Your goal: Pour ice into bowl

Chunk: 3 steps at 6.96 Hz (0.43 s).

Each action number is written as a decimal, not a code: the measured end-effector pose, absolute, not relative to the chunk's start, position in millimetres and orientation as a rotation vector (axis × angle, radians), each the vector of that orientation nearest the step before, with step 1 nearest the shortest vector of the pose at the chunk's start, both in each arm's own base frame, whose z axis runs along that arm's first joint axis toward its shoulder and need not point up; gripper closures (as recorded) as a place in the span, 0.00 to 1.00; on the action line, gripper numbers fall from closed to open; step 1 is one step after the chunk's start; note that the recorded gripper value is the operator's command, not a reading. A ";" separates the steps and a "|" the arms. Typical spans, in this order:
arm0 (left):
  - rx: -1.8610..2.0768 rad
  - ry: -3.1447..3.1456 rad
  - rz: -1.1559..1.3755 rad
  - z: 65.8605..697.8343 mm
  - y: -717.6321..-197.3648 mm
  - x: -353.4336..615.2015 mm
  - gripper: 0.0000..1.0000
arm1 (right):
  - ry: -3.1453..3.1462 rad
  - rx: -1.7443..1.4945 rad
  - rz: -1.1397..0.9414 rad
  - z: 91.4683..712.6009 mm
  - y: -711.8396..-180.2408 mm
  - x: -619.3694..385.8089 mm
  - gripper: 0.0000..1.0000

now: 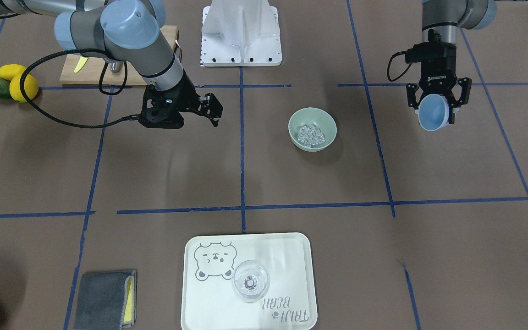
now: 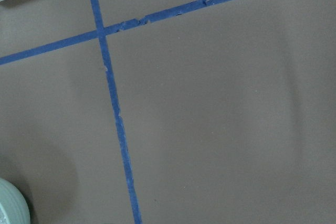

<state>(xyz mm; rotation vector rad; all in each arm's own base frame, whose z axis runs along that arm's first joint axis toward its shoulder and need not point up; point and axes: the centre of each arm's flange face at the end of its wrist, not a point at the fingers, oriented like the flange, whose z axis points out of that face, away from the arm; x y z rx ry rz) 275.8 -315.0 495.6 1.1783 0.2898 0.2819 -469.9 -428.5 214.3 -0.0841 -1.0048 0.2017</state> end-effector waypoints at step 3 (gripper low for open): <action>1.013 0.637 0.021 537.7 -322.0 247.8 1.00 | -1.015 -0.080 0.207 201.7 -417.1 -483.3 0.00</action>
